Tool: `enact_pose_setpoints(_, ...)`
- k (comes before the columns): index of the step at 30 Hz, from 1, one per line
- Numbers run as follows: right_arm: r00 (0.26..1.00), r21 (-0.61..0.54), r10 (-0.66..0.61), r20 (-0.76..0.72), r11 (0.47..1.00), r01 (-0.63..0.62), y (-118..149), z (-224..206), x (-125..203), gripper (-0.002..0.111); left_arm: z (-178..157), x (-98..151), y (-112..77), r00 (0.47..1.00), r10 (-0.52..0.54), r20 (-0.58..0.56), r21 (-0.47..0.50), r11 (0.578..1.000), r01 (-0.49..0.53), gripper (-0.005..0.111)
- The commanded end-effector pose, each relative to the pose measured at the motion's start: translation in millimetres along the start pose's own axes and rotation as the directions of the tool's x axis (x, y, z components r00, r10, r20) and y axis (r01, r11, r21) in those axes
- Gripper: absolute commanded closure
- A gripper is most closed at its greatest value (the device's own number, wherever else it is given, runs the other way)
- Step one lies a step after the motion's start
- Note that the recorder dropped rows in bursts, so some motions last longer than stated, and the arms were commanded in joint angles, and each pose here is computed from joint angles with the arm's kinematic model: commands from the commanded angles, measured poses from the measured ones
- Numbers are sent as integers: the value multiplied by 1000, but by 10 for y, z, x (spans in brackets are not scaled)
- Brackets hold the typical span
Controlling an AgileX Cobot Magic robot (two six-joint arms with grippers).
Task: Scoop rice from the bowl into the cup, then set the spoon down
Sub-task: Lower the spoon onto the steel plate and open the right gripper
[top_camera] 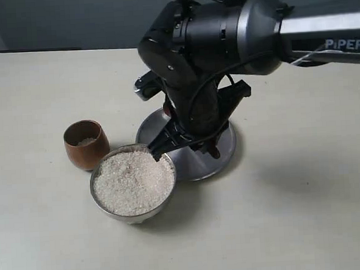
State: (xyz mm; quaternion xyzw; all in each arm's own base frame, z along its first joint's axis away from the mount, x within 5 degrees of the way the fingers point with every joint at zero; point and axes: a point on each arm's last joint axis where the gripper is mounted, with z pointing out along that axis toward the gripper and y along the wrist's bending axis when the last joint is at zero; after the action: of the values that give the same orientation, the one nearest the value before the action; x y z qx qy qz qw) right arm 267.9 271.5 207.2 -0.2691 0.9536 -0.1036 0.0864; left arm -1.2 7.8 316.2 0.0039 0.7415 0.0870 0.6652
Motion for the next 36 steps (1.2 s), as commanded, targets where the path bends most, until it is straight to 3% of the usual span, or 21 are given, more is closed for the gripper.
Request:
enact_pose_setpoints(1,997,-77,26,69,997,-20,7,66,-31,109,-9,-21,3,1000,-2,15,-4,1000,2,106)
enact_pose_setpoints(4,996,-122,40,81,992,-30,74,160,-43,109,-9,-21,3,1000,-2,15,-4,1000,2,106)
enact_pose_setpoints(23,997,-3,59,58,998,-59,129,633,-123,109,-9,-21,3,1000,-2,15,-4,1000,2,106)
enact_pose_setpoints(26,997,11,55,56,998,-56,126,661,-125,96,-9,-21,3,1000,-2,15,-4,1000,2,106)
enact_pose_setpoints(30,997,32,38,68,999,-40,107,660,-136,66,-9,-21,3,1000,-2,15,-4,1000,2,106)
enact_pose_setpoints(36,991,117,80,105,989,-92,-4,569,-148,65,-9,-21,3,1000,-2,15,-4,1000,2,106)
